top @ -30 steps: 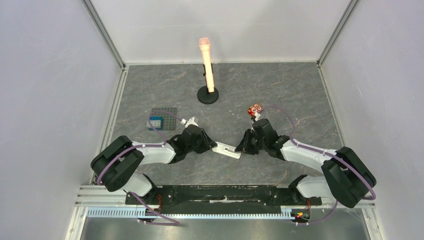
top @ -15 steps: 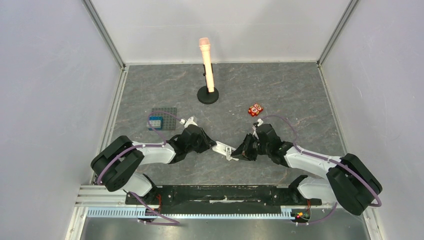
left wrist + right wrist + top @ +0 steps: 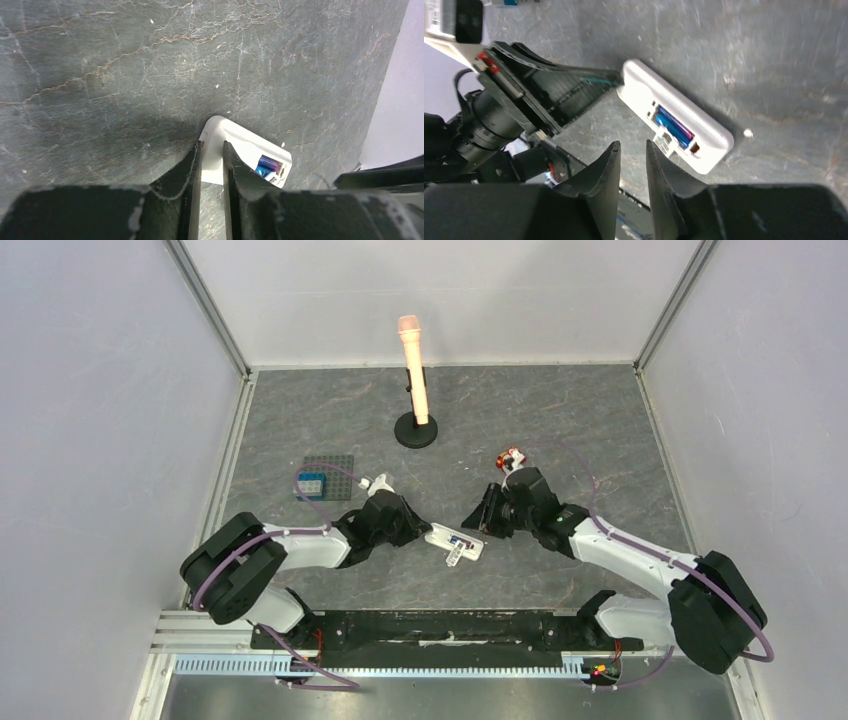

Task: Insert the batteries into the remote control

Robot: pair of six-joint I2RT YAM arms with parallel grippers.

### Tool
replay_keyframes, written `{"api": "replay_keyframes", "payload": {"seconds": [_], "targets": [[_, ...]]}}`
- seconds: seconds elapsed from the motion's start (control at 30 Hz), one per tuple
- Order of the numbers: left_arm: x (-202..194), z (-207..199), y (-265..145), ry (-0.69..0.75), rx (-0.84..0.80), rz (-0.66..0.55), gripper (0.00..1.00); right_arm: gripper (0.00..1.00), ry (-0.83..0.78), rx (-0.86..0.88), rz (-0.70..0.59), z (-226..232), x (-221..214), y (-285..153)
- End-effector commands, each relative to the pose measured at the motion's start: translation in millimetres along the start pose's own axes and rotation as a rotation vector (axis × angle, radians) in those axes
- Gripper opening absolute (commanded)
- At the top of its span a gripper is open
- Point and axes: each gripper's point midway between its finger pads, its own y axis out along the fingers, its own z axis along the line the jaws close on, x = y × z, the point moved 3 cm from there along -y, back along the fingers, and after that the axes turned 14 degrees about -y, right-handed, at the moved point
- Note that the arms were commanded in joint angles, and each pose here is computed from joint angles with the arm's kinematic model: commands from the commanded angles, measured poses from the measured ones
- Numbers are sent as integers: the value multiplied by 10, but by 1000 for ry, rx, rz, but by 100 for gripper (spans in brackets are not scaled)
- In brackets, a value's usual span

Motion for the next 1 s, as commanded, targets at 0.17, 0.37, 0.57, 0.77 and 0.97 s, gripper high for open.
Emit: {"api": "replay_keyframes", "payload": {"seconds": [0.17,0.37,0.57,0.77,0.97], "targets": [[57,175,-119,102,90,-39,26,42,-322,-250,-82,44,45,-73],[240,-131,-252,204,26,-113,40,52,-353,-282,-39,87,-258,-4],[346,-233,-367,240,5,-163,45,58,-359,-315,-26,62,-342,121],[384,-247,-497,234,-27,-192,46,60,-358,-321,-10,111,-428,271],[385,-189,-575,224,-33,-202,47,59,-360,-352,-11,141,-437,417]]}}
